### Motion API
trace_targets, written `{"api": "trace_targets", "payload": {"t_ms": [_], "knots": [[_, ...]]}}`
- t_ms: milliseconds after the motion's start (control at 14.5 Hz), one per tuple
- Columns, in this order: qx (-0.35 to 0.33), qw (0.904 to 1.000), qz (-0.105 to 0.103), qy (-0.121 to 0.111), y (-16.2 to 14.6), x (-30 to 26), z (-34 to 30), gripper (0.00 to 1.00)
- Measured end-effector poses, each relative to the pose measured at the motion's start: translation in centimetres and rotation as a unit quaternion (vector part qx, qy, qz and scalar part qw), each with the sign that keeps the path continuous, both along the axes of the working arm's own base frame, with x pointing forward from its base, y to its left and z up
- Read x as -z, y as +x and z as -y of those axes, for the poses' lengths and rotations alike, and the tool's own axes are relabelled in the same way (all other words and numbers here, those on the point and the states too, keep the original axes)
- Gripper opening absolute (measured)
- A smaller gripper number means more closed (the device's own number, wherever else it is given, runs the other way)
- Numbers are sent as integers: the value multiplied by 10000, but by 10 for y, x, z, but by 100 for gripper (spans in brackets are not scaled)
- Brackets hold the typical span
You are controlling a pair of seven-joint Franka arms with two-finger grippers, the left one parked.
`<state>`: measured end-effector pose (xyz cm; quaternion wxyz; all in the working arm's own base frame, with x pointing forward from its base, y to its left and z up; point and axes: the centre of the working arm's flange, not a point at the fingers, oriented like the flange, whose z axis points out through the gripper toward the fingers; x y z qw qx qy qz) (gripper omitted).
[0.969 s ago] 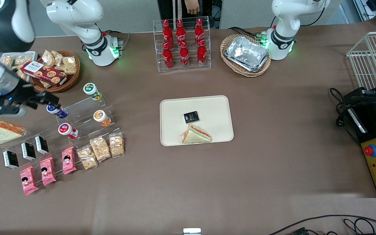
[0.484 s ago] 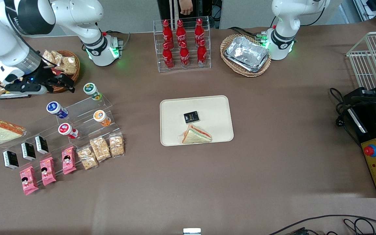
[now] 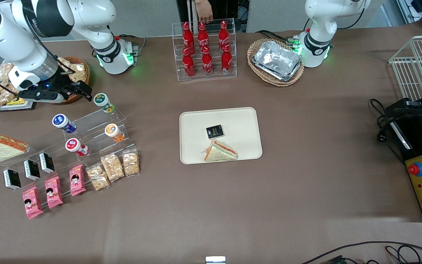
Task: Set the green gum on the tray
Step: 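Lower the open right gripper around the green gum bottle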
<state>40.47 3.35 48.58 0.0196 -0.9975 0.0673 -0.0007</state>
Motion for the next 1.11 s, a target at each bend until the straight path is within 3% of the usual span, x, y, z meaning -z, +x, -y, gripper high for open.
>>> {"api": "trace_targets", "payload": {"t_ms": [346, 1107], "knots": [[-37, 9998, -193, -63, -8, 21, -8, 100], [157, 9991, -383, -107, -26, 86, -14, 100]]}}
